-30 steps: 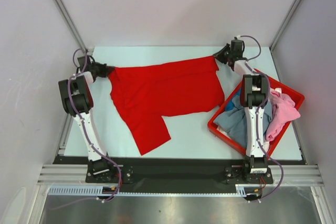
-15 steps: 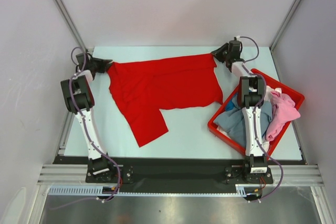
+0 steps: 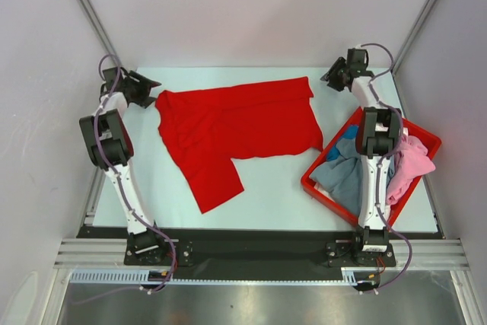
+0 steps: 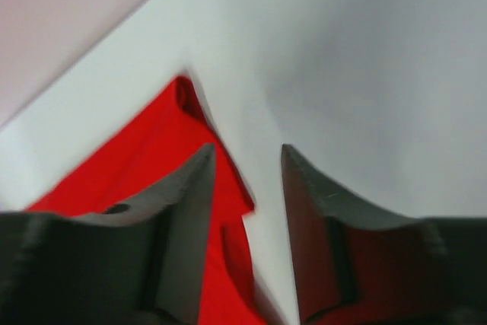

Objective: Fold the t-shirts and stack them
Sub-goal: Fold the tshirt

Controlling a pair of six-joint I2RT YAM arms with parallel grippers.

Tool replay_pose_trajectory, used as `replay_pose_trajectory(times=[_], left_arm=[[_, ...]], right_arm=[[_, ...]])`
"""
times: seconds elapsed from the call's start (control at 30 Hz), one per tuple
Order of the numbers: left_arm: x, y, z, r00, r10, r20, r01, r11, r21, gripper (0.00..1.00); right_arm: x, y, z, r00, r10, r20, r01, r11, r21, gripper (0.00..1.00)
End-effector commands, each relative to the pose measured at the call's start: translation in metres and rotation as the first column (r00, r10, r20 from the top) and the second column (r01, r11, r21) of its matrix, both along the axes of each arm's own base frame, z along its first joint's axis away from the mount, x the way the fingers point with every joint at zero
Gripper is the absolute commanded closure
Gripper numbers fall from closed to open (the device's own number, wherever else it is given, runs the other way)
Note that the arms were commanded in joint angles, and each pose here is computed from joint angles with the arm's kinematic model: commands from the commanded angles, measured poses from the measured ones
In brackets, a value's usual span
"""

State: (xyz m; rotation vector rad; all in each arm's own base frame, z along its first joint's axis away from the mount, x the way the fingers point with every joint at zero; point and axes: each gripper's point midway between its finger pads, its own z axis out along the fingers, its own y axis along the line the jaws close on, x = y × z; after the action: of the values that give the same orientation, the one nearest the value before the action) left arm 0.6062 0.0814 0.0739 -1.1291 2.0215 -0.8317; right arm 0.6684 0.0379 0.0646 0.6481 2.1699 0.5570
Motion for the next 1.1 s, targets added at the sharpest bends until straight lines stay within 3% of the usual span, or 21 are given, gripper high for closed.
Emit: replay_pose_trajectory(times=[0.0, 0.07, 0.13, 0.33, 0.47, 0.67, 0.8, 1.07], left_arm=[[-0.033, -0.024, 0.057, 0.989, -0.139, 0.044, 0.13, 0.976, 0.176, 0.34], [-0.05, -0.043, 0.07, 0.978, -0.203, 0.048, 0.188, 0.956, 0.226, 0.4], [-0.072, -0.057, 0.056, 0.971, -0.24, -0.002, 0.234, 0.945, 0.229, 0.43], [-0.123, -0.083, 0.021, 0.95, -0.289, -0.118, 0.31, 0.917, 0.251, 0.42], [-0.129, -0.077, 0.004, 0.945, -0.269, -0.184, 0.318, 0.885, 0.34, 0.44], [-0.159, -0.062, -0.044, 0.921, -0.099, -0.377, 0.223, 0.927, 0.301, 0.39], [-0.177, -0.042, -0.063, 0.904, -0.032, -0.426, 0.15, 0.957, 0.248, 0.4], [-0.185, 0.011, -0.07, 0.886, 0.058, -0.461, 0.067, 0.966, 0.25, 0.41]], right_arm=[[-0.041, 0.007, 0.056, 0.995, 0.094, -0.033, -0.096, 0.991, -0.098, 0.61], [-0.058, 0.015, 0.05, 0.987, 0.136, -0.081, -0.144, 0.984, -0.101, 0.66], [-0.065, 0.021, 0.064, 0.984, 0.164, -0.064, -0.17, 0.981, -0.098, 0.66], [-0.086, 0.078, 0.059, 0.961, 0.262, -0.083, -0.266, 0.963, -0.039, 0.64], [-0.094, 0.105, 0.057, 0.947, 0.303, -0.105, -0.309, 0.95, -0.045, 0.63], [-0.112, 0.127, 0.063, 0.93, 0.344, -0.128, -0.356, 0.93, -0.085, 0.61], [-0.124, 0.128, 0.059, 0.923, 0.35, -0.158, -0.369, 0.922, -0.115, 0.6], [-0.135, 0.122, 0.043, 0.921, 0.326, -0.212, -0.356, 0.926, -0.124, 0.59]])
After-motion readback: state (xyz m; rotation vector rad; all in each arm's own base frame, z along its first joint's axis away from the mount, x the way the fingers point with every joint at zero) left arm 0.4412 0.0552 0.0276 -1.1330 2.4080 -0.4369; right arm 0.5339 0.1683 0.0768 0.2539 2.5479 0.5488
